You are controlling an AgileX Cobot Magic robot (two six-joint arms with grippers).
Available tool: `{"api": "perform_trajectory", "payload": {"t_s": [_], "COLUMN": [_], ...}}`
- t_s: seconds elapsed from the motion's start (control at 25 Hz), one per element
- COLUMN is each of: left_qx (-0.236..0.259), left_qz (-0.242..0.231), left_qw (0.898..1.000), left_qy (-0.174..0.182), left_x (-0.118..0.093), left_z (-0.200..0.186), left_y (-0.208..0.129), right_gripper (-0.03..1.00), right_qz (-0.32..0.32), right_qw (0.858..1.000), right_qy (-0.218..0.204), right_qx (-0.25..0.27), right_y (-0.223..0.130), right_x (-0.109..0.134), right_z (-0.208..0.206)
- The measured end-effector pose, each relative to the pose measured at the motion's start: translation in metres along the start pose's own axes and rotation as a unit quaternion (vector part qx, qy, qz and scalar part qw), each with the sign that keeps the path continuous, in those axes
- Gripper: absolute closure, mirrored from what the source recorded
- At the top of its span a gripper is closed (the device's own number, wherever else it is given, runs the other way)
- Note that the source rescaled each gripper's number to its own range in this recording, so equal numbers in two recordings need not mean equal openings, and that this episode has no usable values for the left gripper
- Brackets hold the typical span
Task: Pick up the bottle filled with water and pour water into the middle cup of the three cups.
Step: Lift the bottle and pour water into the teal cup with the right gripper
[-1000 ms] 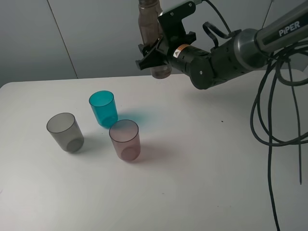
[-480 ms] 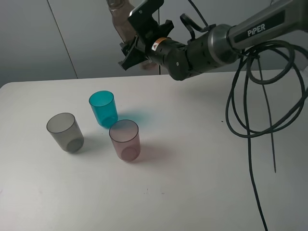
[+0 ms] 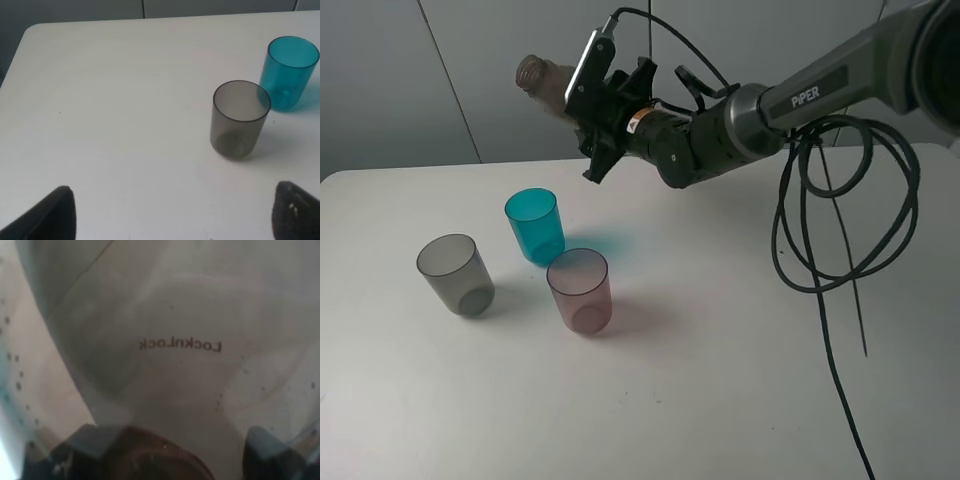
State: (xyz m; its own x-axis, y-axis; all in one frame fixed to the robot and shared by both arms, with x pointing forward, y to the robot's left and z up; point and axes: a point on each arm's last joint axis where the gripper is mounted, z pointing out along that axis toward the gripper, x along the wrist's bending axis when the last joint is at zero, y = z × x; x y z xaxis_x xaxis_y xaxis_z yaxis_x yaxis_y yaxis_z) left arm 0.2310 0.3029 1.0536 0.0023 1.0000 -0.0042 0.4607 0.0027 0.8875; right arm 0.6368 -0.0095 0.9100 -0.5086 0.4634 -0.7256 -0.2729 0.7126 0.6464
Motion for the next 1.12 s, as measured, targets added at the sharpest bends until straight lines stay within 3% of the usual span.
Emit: {"api": "perform_trajectory", "payload": {"t_s": [0.48, 0.76, 1.12], "left_qx": [0.000, 0.000, 0.000], "left_qz": [0.000, 0.000, 0.000], "left_qw": [1.000, 1.000, 1.000], "left_qy": [0.000, 0.000, 0.000], "left_x": [0.000, 0.000, 0.000], "left_z": [0.000, 0.000, 0.000], "left_y": [0.000, 0.000, 0.000], "right_gripper": [0.97, 0.97, 0.97], "right_qz": [-0.147, -0.249, -0.314], "right_qw": [0.989, 0.968, 0.949], "right_qy": [-0.003, 0.001, 0.001], "right_qx": [0.035, 0.035, 0.034], "right_y": [-0.012, -0.013, -0.012], "right_x": [0.006, 0.006, 0.005], "right_z": [0.003, 0.003, 0.003]}}
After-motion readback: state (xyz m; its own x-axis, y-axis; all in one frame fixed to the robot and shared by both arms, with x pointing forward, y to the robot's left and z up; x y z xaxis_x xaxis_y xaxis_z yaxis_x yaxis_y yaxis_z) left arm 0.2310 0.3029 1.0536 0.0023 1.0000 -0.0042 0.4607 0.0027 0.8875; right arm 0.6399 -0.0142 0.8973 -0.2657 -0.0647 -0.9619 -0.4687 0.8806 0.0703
